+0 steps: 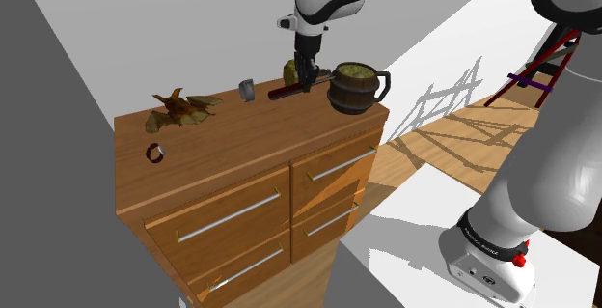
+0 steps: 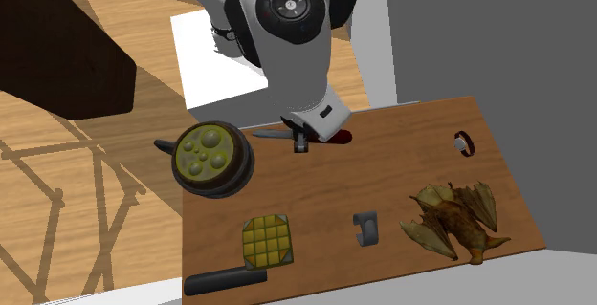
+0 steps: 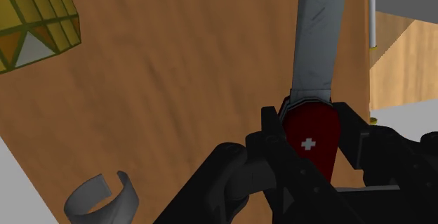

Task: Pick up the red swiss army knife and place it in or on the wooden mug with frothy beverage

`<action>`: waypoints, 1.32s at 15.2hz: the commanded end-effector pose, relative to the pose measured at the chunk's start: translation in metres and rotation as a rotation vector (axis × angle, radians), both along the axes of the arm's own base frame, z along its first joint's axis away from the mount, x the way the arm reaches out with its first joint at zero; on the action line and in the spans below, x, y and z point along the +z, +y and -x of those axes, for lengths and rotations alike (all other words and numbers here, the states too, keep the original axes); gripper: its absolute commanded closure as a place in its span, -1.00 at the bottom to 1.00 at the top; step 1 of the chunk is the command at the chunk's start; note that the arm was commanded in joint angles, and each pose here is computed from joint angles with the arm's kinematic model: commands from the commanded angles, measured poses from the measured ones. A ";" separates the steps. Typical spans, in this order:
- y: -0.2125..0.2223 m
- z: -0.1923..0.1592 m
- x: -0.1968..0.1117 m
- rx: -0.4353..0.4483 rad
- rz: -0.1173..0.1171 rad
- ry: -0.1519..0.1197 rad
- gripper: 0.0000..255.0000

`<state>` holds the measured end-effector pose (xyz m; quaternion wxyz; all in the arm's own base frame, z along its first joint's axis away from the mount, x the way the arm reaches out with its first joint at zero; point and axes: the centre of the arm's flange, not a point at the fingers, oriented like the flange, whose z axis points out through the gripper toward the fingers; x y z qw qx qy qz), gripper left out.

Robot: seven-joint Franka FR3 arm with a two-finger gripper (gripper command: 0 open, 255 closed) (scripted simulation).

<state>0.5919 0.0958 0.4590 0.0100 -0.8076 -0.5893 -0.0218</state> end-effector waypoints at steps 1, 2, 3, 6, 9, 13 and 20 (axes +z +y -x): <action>0.000 0.000 0.011 0.000 0.000 0.000 1.00; 0.000 0.000 0.016 0.000 0.000 0.000 1.00; 0.000 0.000 0.021 0.000 0.000 0.000 1.00; 0.000 0.000 0.037 0.000 0.000 0.000 1.00; 0.000 0.000 0.053 0.000 0.000 0.000 1.00; 0.000 0.000 0.074 0.000 0.000 0.000 1.00; -0.052 0.009 0.090 0.000 0.000 0.000 1.00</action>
